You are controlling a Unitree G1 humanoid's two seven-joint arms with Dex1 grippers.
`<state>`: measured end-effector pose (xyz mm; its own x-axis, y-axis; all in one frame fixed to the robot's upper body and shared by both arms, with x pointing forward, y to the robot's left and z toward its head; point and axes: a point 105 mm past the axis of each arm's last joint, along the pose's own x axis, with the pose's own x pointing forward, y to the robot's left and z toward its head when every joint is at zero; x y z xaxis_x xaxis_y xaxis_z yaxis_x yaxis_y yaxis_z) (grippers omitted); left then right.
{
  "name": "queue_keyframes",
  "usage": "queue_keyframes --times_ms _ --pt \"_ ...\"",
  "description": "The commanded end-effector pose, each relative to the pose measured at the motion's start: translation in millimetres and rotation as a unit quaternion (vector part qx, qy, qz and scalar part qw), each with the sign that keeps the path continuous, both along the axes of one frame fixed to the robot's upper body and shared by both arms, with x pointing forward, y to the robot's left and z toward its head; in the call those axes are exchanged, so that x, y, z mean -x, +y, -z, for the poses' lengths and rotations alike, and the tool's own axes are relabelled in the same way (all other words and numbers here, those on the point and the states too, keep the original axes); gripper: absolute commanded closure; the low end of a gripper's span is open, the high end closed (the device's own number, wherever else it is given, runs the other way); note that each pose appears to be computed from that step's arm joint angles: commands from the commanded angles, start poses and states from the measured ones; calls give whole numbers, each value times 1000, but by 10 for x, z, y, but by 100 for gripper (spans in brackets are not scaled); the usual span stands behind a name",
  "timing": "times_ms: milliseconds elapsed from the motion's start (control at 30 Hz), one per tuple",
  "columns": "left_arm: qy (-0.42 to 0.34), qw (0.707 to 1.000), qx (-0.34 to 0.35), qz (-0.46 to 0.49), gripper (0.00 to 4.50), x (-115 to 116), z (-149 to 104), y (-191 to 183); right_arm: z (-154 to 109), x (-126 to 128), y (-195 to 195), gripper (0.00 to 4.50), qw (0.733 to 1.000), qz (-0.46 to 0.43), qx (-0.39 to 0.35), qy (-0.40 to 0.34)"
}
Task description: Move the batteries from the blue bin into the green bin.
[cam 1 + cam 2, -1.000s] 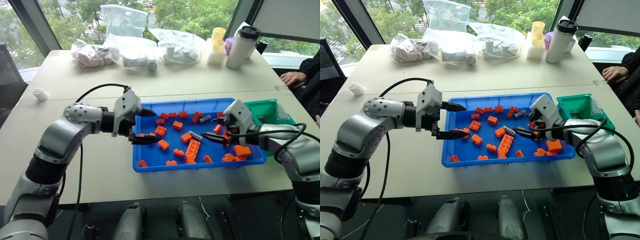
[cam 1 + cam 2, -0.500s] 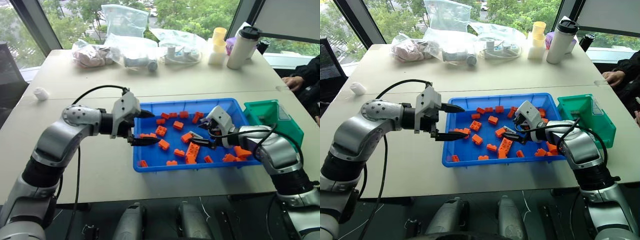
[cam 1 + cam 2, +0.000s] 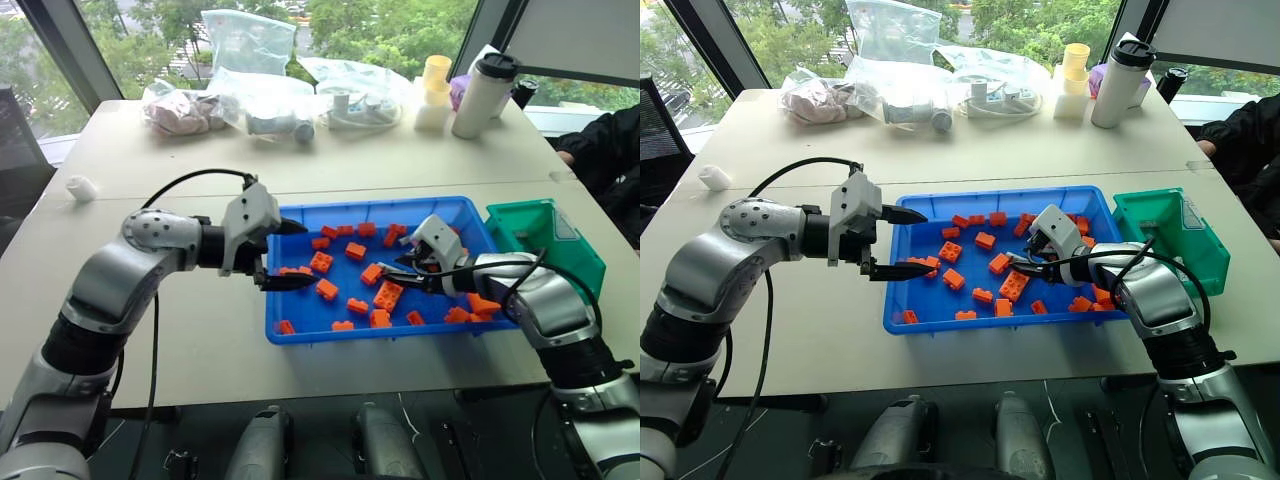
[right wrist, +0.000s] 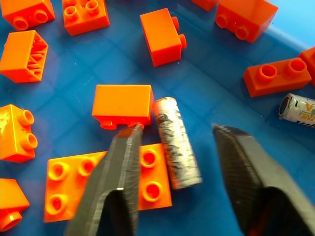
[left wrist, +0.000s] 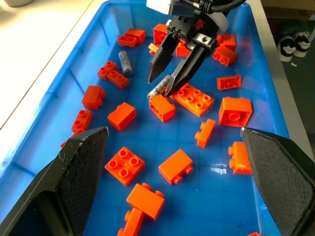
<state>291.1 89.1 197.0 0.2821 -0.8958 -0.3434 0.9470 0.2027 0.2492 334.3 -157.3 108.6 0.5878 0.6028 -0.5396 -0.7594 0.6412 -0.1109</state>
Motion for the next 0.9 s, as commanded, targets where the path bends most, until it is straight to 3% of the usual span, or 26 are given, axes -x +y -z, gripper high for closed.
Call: queue_keyframes --times_ms 33,67,300,567,667,733,900 --pt "-25 1000 6 5 0 7 -114 -10 93 23 34 428 1000 -8 25 11" --pt "-25 1000 6 5 0 6 -113 -10 86 26 51 445 1000 -11 24 12" --pt "-24 1000 8 1 0 3 -106 -1 -64 30 87 443 1000 -13 -1 2" --pt "-19 998 51 20 0 42 -221 -95 -999 80 -493 443 987 82 -92 -102" --pt "-9 996 80 45 0 77 -292 -211 -1208 114 -831 443 974 151 -97 -141" --pt "-5 994 91 60 0 85 -318 -293 -1242 132 -1154 443 959 224 -77 -154" --pt "-2 992 102 74 0 33 -327 -408 -1045 220 -1757 443 928 341 -10 -148"
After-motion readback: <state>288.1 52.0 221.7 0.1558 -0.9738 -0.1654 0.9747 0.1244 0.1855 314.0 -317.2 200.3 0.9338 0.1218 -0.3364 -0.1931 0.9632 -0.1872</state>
